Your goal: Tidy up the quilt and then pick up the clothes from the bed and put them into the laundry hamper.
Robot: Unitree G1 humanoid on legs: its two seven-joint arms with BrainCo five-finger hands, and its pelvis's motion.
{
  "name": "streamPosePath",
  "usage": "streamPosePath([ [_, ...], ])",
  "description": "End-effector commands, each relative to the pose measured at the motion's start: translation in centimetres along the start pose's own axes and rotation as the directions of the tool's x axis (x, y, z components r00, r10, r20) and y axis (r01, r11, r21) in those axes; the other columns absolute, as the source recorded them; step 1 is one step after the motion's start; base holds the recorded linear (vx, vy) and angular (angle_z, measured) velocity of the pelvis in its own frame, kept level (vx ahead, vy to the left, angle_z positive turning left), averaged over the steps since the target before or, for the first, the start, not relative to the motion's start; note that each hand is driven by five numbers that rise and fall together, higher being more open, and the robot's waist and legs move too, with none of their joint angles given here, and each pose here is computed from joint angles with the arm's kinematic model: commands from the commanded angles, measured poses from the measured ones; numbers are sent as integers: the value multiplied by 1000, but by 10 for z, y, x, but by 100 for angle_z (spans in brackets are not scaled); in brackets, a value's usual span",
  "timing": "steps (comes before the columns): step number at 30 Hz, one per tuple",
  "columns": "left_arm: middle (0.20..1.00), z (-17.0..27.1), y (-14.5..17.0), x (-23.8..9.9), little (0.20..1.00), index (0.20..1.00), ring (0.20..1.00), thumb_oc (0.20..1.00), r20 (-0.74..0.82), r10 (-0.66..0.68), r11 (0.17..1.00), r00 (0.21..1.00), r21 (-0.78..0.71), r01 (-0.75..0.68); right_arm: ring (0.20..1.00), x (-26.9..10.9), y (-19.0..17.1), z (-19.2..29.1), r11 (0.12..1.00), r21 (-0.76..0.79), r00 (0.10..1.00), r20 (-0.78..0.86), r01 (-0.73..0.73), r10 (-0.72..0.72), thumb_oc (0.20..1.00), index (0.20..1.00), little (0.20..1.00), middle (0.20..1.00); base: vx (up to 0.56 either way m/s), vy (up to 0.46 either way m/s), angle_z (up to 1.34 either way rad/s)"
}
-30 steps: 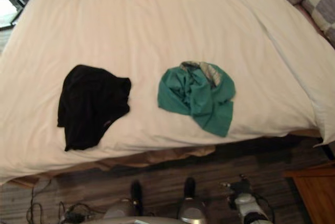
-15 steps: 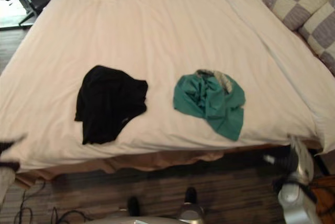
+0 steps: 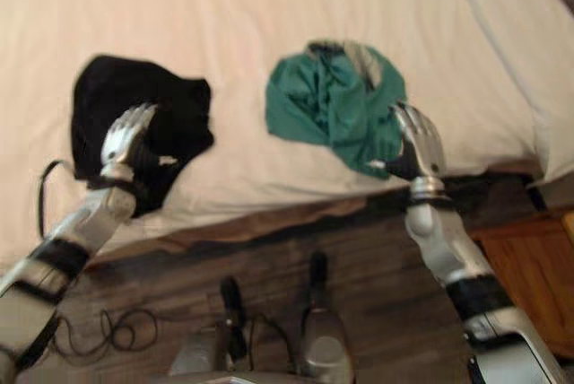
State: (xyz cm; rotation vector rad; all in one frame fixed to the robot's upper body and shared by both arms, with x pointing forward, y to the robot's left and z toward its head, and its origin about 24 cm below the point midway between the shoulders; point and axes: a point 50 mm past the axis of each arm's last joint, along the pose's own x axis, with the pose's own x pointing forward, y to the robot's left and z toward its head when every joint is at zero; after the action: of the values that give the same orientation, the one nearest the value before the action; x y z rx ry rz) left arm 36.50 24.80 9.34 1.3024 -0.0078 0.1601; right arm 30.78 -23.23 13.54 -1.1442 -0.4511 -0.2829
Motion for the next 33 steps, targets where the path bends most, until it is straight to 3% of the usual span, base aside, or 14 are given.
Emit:
streamPosePath([
  [1,1000,-49,15,3,1000,1000,1000,1000,-255,6,985,967,169,39,1000,0,-20,9,989,37,988,41,144,-146,1000,1000,1000,1000,-39,-41,-5],
  [4,1000,-63,1,-7,1000,1000,1000,1000,-331,-54,977,942,179,118,1000,-6,-20,6,989,23,989,33,144,-144,1000,1000,1000,1000,1,-57,-1],
  [5,890,-69,-11,-16,890,890,890,890,-350,-87,967,933,196,163,1000,-10,-21,-1,990,2,990,9,139,-139,1000,1000,1000,1000,34,-53,-7],
  [6,489,-72,-19,-22,489,489,489,489,-355,-105,962,929,201,185,1000,-11,-23,-4,990,-12,990,1,138,-138,1000,1000,1000,1000,36,-53,-7],
  [7,200,-72,-20,-23,200,200,200,200,-356,-107,962,928,201,188,1000,-12,-22,-4,991,-12,991,1,135,-135,1000,1000,1000,1000,45,-35,-1],
  [10,200,-85,-49,-52,200,200,200,200,-371,-179,951,911,171,257,1000,-9,-29,-13,988,-53,989,-19,143,-144,1000,1000,1000,1000,43,-49,3],
  [14,200,-101,-97,-114,200,200,200,200,-407,-317,943,857,-36,331,1000,31,-54,-11,974,-107,980,26,198,-197,1000,1000,1000,1000,16,-44,3],
  [19,200,-83,-101,-143,200,200,200,200,-241,-344,923,908,-262,281,1000,63,-81,-14,957,-138,967,10,255,-256,1000,1000,1000,1000,-19,-60,20],
  [21,200,-59,-92,-163,200,200,200,200,-65,-359,822,931,-494,283,1000,73,-104,-30,939,-176,950,-56,295,-308,1000,1000,1000,1000,-29,-45,34],
  [28,200,-20,-75,-178,200,200,200,200,135,-324,618,936,-719,318,1000,78,-110,-84,957,-223,906,-340,183,-253,1000,1000,1000,1000,-49,-46,42],
  [29,200,-15,-75,-176,200,200,200,200,156,-321,609,934,-721,330,363,76,-102,-89,967,-205,898,-382,148,-218,363,363,363,363,-23,-14,31],
  [30,200,-15,-75,-176,200,200,200,200,155,-320,608,935,-722,328,363,77,-102,-89,967,-205,899,-380,148,-218,363,363,363,363,-20,-12,30],
  [31,200,-11,-77,-174,200,200,200,200,169,-322,612,932,-714,341,200,73,-96,-94,974,-190,889,-415,121,-192,200,200,200,200,-7,-9,26],
  [33,200,-2,-83,-170,200,200,200,200,197,-344,627,918,-679,381,200,58,-65,-100,994,-99,878,-471,48,-89,200,200,200,200,-17,18,20],
])
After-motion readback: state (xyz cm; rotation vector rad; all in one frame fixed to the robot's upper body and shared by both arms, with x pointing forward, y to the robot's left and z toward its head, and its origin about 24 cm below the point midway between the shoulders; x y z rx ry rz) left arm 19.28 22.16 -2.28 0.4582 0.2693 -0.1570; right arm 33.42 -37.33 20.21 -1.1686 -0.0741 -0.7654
